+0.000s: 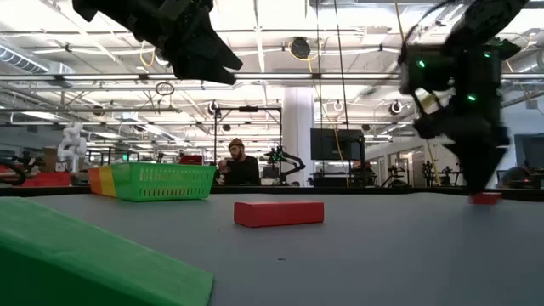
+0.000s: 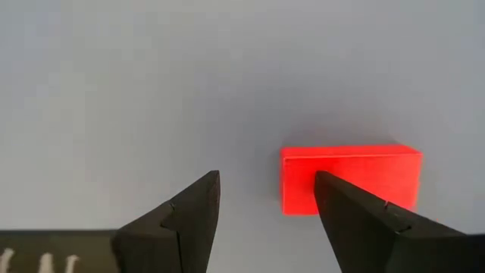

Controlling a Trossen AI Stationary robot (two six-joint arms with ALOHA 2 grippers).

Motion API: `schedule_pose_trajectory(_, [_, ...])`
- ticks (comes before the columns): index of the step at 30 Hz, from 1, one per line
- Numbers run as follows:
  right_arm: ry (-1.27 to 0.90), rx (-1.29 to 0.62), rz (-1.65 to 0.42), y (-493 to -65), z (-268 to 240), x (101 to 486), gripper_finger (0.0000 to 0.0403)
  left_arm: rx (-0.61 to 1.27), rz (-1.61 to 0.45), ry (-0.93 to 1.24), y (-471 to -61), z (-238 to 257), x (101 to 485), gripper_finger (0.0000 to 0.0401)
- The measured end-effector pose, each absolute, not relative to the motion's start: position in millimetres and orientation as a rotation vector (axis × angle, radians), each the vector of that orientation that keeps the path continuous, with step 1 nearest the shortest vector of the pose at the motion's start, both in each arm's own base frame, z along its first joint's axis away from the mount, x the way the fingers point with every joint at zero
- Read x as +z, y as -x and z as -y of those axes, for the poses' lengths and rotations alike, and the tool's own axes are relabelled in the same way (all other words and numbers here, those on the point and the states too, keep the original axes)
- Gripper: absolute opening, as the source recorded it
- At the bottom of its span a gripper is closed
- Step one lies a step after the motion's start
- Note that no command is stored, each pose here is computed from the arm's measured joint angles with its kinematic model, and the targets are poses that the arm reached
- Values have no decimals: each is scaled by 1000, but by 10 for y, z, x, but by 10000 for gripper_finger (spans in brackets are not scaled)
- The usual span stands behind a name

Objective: Sort & place blocks by color
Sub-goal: Put the red block into the orange basket

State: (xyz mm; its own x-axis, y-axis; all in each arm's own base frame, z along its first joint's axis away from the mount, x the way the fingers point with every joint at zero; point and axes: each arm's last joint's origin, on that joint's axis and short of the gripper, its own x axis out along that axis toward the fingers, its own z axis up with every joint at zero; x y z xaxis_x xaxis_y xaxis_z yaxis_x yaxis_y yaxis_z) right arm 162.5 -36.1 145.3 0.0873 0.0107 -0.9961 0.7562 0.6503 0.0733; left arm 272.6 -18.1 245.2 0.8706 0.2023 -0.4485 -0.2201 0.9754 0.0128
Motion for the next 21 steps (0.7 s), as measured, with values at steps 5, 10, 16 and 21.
schedule_pose_trajectory(5, [-763,-407,-1166,-1892,299,1500,210,221,-465,38,-2726,181,2452,294])
schedule_pose_trajectory(10, [-748,-330,-1020,-2064,236,1545,210,220,-465,38,-2726,181,2452,294])
schedule_pose_trajectory(16, [-650,-221,-977,-2240,134,1455,210,220,-462,39,-2727,182,2454,294])
schedule_pose_trajectory(21, [-459,-39,-808,-2425,33,1525,210,220,-461,38,-2728,182,2455,294])
